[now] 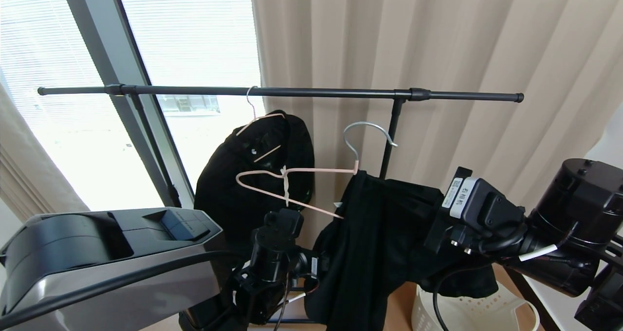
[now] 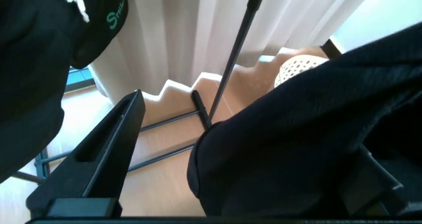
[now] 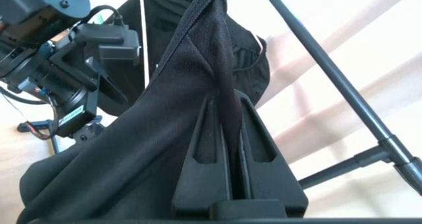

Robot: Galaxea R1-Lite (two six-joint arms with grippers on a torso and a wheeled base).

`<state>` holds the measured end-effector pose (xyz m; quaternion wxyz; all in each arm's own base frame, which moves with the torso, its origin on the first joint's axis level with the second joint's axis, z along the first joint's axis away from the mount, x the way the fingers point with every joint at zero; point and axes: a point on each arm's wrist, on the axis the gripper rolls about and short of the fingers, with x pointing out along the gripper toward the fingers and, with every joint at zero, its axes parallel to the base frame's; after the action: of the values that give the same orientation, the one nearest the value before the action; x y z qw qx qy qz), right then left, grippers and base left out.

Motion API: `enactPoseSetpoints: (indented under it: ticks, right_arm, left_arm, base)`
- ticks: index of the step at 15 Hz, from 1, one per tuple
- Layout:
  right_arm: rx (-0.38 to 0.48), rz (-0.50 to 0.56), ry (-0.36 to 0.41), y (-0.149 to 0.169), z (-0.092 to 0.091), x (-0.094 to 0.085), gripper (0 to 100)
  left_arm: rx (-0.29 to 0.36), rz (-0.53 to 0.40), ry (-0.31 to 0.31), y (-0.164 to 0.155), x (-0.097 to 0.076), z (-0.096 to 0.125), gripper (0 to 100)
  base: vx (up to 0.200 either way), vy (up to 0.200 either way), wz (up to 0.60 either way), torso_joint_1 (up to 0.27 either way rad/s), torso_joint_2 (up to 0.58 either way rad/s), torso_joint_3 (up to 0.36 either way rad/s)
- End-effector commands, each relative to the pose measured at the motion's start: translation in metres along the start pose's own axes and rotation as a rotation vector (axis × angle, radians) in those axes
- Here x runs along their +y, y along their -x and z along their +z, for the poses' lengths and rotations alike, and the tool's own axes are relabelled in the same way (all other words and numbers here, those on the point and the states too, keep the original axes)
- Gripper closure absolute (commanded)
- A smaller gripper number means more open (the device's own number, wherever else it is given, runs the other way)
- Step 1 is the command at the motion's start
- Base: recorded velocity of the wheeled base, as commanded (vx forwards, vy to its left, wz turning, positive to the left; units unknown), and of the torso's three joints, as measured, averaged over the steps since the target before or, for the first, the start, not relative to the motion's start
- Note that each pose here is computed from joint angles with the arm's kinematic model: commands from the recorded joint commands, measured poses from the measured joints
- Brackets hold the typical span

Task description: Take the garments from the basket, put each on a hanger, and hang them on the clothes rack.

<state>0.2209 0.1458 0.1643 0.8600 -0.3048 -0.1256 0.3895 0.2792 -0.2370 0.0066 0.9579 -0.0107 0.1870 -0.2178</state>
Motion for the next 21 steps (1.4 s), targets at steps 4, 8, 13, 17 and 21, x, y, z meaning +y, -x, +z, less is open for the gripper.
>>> enactPoseSetpoints:
  ticks: [4,8,13,17,21]
  right_arm:
    - [0.024,-0.058,-0.023,0.000,-0.007,-0.017,100]
    - [0.059,-0.089,-0.030,-0.006,-0.019,-0.028,100]
    - [0.079,-0.089,-0.044,-0.008,-0.025,-0.031,100]
    - [0.093,-0.088,-0.049,-0.010,-0.030,-0.031,100]
    - [0.099,-0.083,-0.051,-0.011,-0.032,-0.030,100]
  left_arm:
    - [-0.004,0.001,0.001,0.001,0.001,0.001,0]
    - [-0.043,0.017,0.005,0.009,0.009,0.017,0]
    - [-0.082,0.021,0.012,0.017,0.013,0.032,100]
    - [-0.107,0.046,0.009,0.019,0.022,0.041,100]
    - [-0.137,0.092,0.014,0.019,0.039,0.052,100]
  base:
    - [0.000,0.000,0.00,0.000,0.00,0.000]
    - [0.000,0.000,0.00,0.000,0.00,0.000]
    - [0.000,0.000,0.00,0.000,0.00,0.000]
    - [0.000,0.000,0.00,0.000,0.00,0.000]
    - [0.000,0.000,0.00,0.000,0.00,0.000]
